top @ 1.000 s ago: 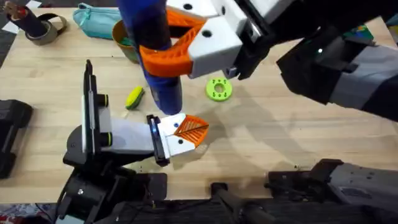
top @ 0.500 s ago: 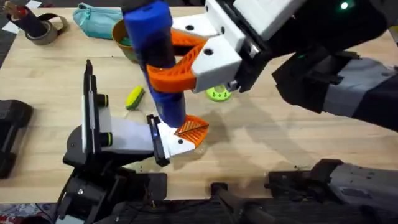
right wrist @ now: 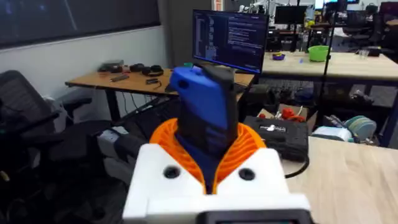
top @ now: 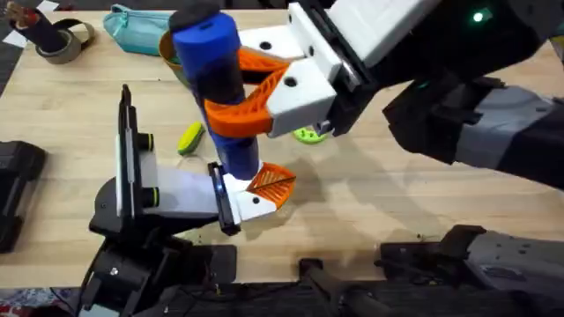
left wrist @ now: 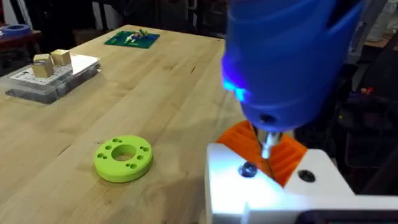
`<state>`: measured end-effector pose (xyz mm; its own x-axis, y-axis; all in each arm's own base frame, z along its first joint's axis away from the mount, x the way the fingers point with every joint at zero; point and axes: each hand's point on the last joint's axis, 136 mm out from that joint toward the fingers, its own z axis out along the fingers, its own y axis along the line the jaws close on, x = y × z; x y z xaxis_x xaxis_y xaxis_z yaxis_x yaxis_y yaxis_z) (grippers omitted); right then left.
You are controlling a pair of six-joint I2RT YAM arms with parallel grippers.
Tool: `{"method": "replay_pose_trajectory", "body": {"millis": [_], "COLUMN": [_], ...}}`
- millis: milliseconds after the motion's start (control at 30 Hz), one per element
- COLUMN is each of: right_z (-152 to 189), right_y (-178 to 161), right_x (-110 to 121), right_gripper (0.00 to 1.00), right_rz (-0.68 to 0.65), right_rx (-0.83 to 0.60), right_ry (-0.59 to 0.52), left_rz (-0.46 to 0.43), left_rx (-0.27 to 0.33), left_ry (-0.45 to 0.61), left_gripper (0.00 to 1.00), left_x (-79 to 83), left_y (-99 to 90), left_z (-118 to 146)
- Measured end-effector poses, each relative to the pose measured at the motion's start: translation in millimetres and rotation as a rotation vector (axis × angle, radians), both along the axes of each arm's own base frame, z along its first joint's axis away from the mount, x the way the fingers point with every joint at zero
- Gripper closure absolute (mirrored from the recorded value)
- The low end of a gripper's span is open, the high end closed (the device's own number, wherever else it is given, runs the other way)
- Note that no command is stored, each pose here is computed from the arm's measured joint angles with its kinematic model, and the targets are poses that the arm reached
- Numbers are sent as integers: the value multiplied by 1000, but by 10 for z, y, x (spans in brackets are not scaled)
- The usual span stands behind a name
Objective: Pick up the gripper from the table and insert it into the empty holder that is missing its gripper. Then pick up a screw, insert it into the mounting hole, and use the screwdriver to tighten it. Finally, clean up the table by picking up the vegetable and placing it into the bucket.
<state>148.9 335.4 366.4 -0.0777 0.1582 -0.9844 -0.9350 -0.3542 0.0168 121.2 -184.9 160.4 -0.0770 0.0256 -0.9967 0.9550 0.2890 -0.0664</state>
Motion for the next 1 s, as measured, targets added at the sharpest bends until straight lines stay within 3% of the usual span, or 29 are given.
{"method": "replay_pose_trajectory", "body": {"millis": [1000], "right_z": [-77], "right_y": [0], "right_x": [4], "right_gripper": [964], "right_rz": [-13], "right_rx": [6], "right_ry": [-32], "left_rz": [0], "left_rx": [0], "left_ry": [0], "left_gripper": [988], "left_x": [0], "left_y": [0], "left_z": [-1]}}
